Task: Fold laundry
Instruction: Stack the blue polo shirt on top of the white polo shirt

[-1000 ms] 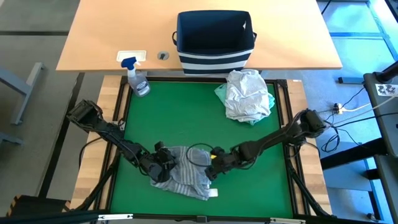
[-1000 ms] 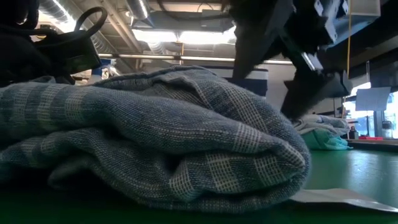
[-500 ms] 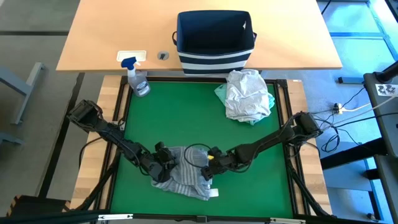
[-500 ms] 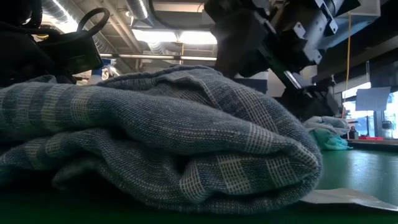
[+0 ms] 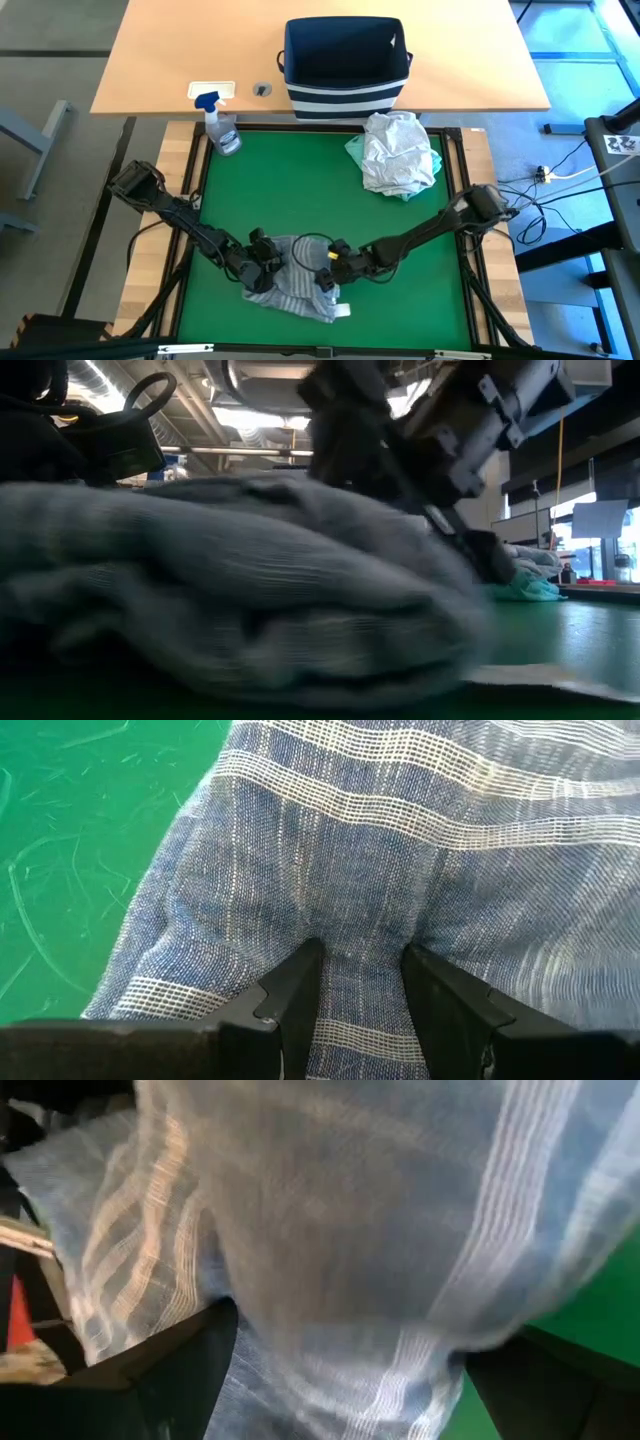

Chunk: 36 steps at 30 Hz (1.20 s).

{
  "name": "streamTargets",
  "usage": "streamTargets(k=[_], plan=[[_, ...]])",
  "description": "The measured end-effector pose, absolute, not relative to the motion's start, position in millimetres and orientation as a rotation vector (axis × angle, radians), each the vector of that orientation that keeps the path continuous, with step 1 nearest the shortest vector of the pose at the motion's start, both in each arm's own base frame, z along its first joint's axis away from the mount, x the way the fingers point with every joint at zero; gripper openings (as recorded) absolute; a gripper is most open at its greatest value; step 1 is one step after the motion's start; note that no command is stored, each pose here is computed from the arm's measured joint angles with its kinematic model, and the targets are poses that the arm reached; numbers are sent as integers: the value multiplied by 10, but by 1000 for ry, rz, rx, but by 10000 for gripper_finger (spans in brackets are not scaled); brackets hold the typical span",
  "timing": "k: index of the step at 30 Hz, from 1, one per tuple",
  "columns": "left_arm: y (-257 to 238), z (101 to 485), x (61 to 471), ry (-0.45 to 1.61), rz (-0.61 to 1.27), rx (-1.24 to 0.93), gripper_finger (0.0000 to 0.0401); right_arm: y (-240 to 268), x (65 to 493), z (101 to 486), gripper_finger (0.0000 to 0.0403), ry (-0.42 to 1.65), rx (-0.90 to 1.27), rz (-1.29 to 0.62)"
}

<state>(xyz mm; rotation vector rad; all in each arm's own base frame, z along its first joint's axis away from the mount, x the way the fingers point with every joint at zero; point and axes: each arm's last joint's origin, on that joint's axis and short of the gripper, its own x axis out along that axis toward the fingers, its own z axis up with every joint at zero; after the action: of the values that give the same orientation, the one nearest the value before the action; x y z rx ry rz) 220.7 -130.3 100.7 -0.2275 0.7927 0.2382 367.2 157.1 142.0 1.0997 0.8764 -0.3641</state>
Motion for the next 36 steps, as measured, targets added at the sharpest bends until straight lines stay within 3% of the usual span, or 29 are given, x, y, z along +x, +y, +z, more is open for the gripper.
streamTargets(k=[10, 20, 29, 36], plan=[[-1304, 1008, 2209, 790, 237, -229, 143, 1685, 3958, 1116, 371, 653, 1223, -225], [-1304, 1008, 2209, 790, 237, -229, 143, 1848, 3946, 1151, 357, 596, 1221, -110], [-1310, 1010, 2213, 794, 224, -239, 143, 2091, 3788, 1038, 324, 334, 1269, -381], [-1317, 1016, 2220, 787, 216, -249, 143, 2060, 3889, 1054, 323, 211, 1223, -302]])
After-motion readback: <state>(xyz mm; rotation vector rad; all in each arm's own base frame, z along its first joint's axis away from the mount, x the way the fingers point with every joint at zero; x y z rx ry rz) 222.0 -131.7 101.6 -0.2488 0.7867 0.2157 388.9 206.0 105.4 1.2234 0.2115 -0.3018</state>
